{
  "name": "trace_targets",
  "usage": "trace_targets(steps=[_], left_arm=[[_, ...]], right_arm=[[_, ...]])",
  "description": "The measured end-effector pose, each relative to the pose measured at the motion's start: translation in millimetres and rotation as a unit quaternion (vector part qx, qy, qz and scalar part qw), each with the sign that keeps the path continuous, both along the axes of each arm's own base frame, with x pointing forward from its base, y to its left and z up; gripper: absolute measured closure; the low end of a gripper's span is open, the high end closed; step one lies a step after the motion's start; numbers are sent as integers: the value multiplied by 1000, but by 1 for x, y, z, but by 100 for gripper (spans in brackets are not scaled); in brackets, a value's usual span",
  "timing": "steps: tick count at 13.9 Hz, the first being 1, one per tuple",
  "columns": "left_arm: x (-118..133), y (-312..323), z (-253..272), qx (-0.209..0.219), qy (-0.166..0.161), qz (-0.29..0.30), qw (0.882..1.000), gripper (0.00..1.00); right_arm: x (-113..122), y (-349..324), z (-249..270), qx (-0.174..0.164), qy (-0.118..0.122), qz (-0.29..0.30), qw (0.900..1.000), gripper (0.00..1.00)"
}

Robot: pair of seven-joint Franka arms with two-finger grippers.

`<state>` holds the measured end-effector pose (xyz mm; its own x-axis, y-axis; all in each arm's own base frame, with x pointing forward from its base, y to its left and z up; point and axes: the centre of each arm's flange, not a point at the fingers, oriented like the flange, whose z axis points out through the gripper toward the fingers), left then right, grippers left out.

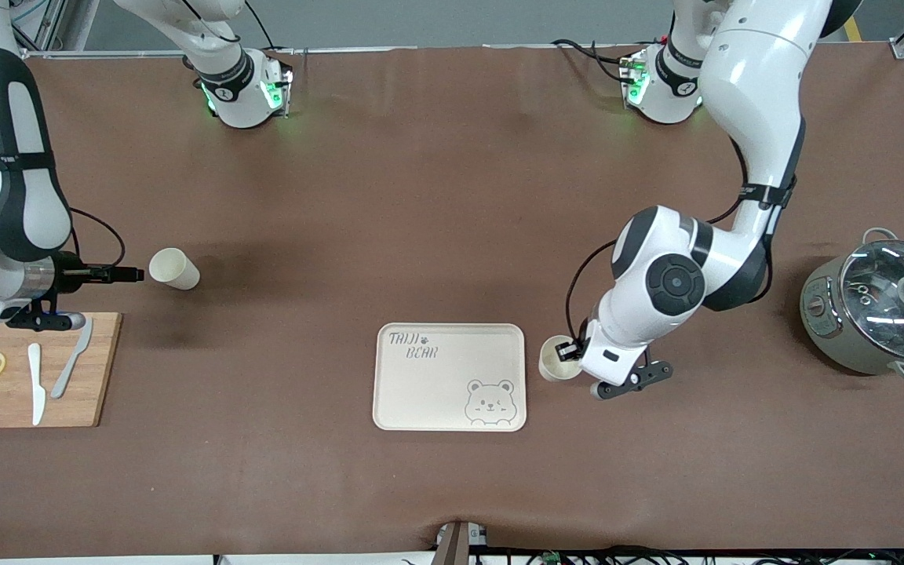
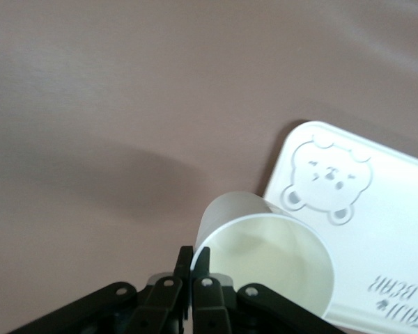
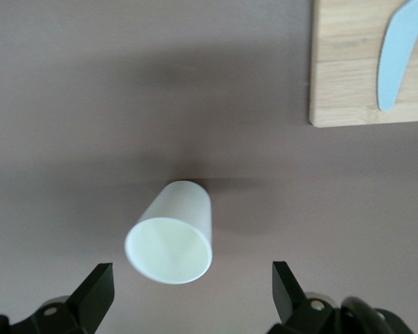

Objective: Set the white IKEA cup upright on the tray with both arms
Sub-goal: 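Carry the cup toward the tray while the right gripper reaches the other cup, then lower the cup upright onto the tray and open the left gripper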

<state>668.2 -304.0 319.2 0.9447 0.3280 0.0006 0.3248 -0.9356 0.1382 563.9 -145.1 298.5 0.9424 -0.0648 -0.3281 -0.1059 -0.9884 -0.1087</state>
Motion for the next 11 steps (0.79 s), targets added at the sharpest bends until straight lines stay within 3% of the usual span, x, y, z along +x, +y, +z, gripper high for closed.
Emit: trace_targets(steps=[5, 8, 11], left_arm=[[-5, -50, -30, -26, -30, 19, 999, 97], [-15, -75, -63, -25, -19, 17, 999, 97], [-27, -91, -90, -19, -5, 5, 1000, 93]], right_arm=[[-14, -11, -19, 0, 3, -14, 1000, 0], [-25, -10, -39, -4, -4, -17, 1000, 0], [-37, -5, -55, -2, 7, -16, 1000, 0]])
